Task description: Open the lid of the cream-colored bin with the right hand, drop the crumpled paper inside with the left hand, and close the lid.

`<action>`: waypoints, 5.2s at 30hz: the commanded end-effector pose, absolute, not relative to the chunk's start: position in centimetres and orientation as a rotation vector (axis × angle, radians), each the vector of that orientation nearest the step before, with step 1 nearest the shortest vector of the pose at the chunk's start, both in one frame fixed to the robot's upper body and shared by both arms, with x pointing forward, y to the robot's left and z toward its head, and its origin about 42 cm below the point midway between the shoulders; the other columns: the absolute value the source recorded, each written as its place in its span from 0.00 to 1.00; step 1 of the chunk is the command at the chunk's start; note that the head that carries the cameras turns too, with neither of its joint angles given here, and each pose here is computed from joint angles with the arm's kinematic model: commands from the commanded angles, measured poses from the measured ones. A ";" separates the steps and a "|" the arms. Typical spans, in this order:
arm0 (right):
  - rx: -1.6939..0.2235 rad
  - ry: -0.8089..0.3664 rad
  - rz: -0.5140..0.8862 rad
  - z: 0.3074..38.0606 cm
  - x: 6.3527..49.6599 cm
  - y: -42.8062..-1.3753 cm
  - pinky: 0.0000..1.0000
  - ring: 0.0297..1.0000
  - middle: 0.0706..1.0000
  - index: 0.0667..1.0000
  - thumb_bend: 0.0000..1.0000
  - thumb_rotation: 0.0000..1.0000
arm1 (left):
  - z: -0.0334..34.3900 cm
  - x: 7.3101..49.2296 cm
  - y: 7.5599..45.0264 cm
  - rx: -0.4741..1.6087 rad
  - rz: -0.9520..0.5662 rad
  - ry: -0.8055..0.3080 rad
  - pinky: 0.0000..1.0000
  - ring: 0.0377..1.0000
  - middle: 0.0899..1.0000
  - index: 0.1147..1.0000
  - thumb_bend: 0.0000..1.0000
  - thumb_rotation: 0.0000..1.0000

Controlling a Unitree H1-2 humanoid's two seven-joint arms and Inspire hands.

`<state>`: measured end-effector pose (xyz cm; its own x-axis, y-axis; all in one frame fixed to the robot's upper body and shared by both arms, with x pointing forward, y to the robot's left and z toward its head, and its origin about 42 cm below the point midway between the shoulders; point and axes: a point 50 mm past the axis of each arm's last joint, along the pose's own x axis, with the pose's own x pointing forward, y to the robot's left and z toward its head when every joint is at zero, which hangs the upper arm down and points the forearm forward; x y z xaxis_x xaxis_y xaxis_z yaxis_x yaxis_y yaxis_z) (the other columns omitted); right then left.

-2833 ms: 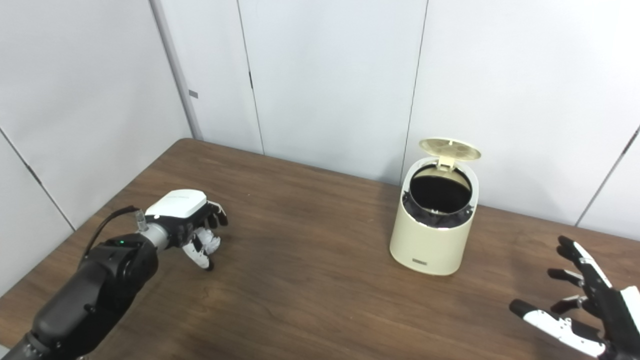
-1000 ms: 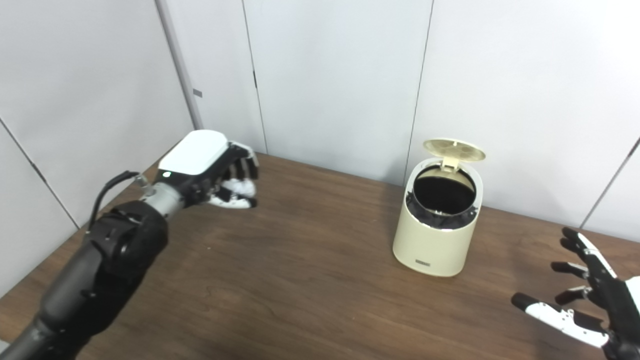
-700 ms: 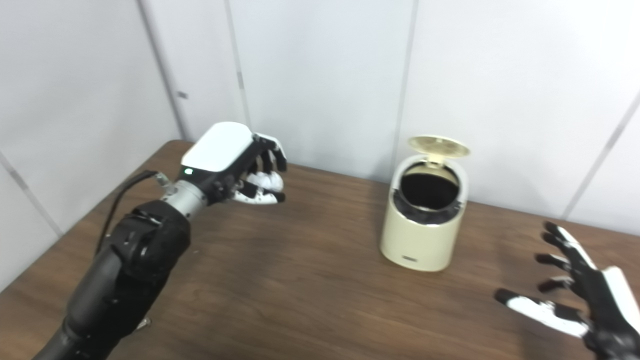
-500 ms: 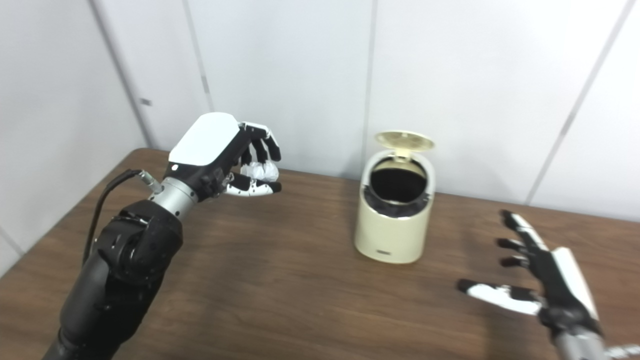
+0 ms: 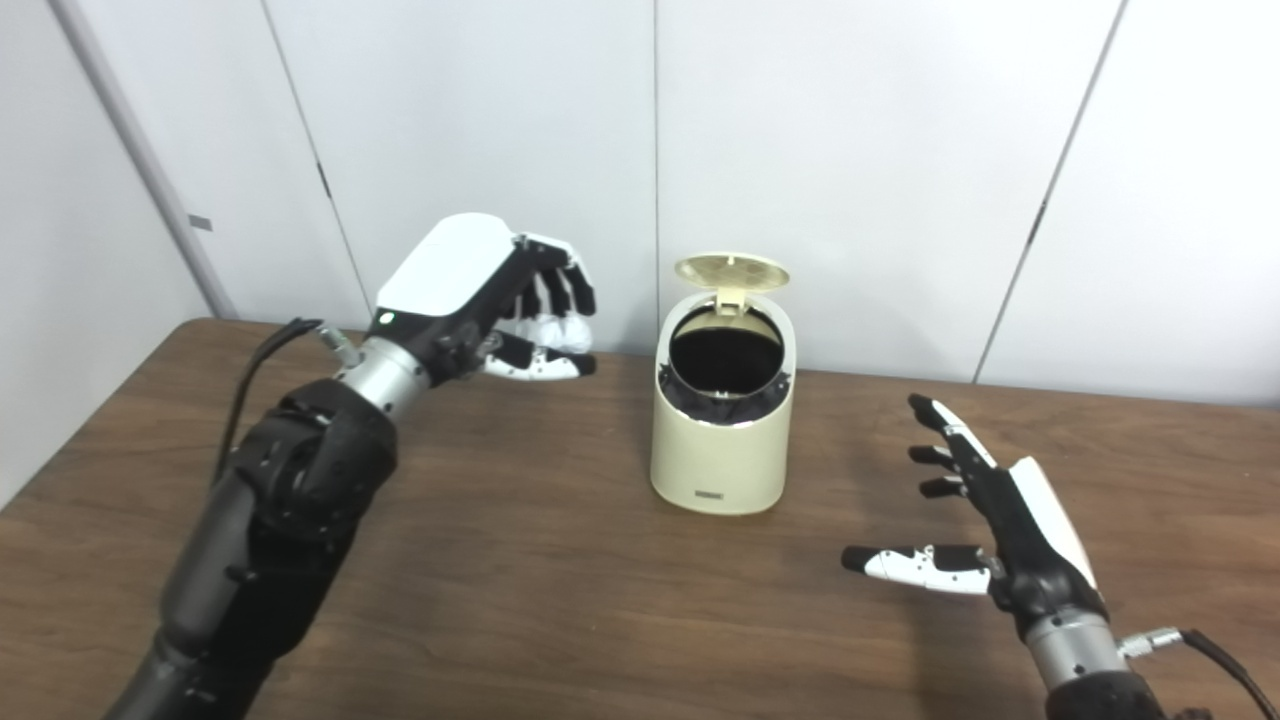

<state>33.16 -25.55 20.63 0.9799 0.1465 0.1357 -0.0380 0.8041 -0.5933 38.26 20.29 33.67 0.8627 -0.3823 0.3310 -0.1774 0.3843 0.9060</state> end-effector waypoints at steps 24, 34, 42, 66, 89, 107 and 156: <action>-0.650 -0.296 0.076 22.4 33.9 -23.8 0.61 0.81 0.92 0.92 0.85 0.24 | 35.0 42.4 13.4 1.042 -0.208 -0.697 0.35 0.35 0.43 0.45 0.50 0.00; -0.634 -0.293 0.072 22.6 34.0 -23.6 0.61 0.82 0.93 0.92 0.86 0.25 | 33.2 43.4 11.4 1.039 -0.228 -0.706 0.32 0.34 0.42 0.45 0.50 0.00; -0.633 -0.301 0.072 22.7 33.9 -23.5 0.60 0.81 0.93 0.92 0.85 0.24 | 32.3 43.7 10.6 1.048 -0.237 -0.710 0.30 0.33 0.42 0.48 0.49 0.00; -0.622 -0.288 0.073 22.3 33.1 -23.7 0.60 0.81 0.93 0.92 0.84 0.21 | 29.9 45.8 10.9 1.178 -0.050 -0.871 0.21 0.31 0.39 0.47 0.49 0.00; -0.640 -0.294 0.064 22.4 32.9 -24.1 0.64 0.81 0.93 0.92 0.83 0.29 | 29.2 45.6 11.0 1.231 -0.143 -0.778 0.44 0.55 0.60 0.56 0.97 0.05; -0.635 -0.326 0.039 22.9 33.1 -23.6 0.65 0.79 0.90 0.89 0.81 0.25 | 29.4 43.8 12.1 0.963 -0.162 -0.708 0.35 0.38 0.44 0.50 0.54 0.00; -1.081 -0.536 0.128 37.3 43.1 -20.4 0.70 0.86 0.89 0.89 0.81 0.42 | 17.9 34.4 21.3 0.423 0.049 -0.383 0.56 0.66 0.69 0.69 0.70 0.05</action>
<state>42.97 -20.60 34.11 0.9028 0.3380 0.2659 0.0700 0.4946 -0.8663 33.87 21.55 16.57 0.9542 -0.0271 0.2980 -0.0994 0.9106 0.4013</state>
